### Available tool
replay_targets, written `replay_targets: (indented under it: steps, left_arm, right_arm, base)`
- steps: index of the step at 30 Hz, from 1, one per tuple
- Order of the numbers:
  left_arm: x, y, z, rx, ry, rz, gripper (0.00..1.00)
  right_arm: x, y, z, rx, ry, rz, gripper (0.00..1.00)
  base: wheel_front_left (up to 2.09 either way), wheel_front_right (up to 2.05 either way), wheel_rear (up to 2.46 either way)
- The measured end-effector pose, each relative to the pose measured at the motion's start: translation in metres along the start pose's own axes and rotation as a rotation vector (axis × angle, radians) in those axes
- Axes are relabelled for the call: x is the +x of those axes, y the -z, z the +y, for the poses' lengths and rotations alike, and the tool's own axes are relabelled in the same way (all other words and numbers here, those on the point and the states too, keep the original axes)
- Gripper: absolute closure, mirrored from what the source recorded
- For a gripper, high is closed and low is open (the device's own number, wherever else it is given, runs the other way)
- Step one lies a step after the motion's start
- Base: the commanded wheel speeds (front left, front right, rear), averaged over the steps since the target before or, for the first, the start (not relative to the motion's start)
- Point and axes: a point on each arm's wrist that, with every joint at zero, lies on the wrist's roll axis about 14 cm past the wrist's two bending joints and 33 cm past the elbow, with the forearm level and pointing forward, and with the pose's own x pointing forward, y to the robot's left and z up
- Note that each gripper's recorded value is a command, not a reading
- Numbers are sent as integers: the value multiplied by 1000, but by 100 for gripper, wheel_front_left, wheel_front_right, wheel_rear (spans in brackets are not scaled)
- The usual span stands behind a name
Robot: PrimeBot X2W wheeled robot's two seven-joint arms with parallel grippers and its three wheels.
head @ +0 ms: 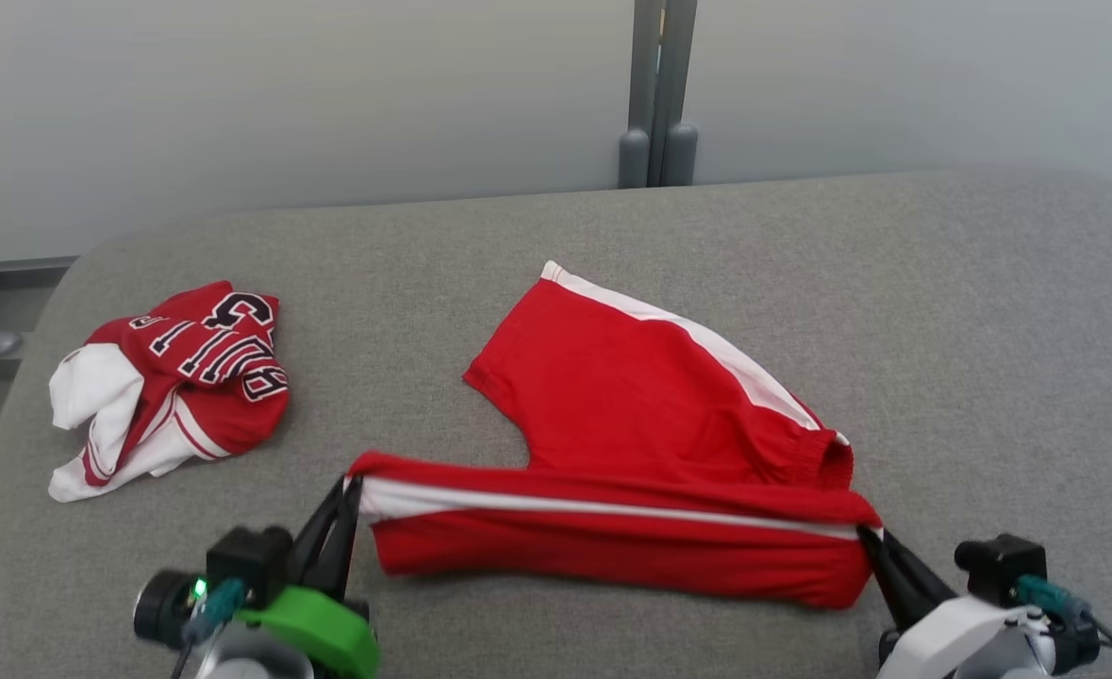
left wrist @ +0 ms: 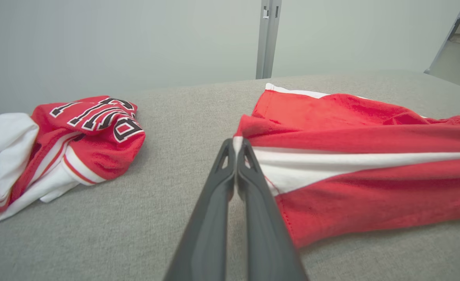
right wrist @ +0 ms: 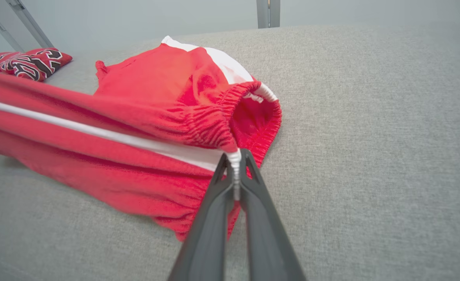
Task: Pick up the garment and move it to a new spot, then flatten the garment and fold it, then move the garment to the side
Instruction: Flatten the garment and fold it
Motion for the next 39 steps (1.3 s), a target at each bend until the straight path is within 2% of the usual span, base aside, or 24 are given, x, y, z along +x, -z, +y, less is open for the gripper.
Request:
replay_targets:
  steps: [6,9,18,23,32,39]
  left_arm:
    - [66,-55,-18,103,111,-107,100]
    - [98,-63,-17,151,129,-101,100]
    - [189,-36,-42,267,236,37,100]
    - [226,-19,-55,292,279,88,100]
    - [265,16,-89,319,366,155,100]
    - [282,39,-89,314,344,206,100]
  right_arm:
    - [32,-35,-24,54,80,-93,100]
    - [48,-39,-29,95,108,-104,100]
    - [82,-36,-33,206,155,-112,100]
    - [92,-32,-42,214,179,-105,100]
    - [85,-8,-72,242,278,-55,100]
    - [81,0,-79,249,303,-34,100]
  base:
    - [0,0,0]
    - [0,0,0]
    - [0,0,0]
    - [0,0,0]
    - [0,0,0]
    - [0,0,0]
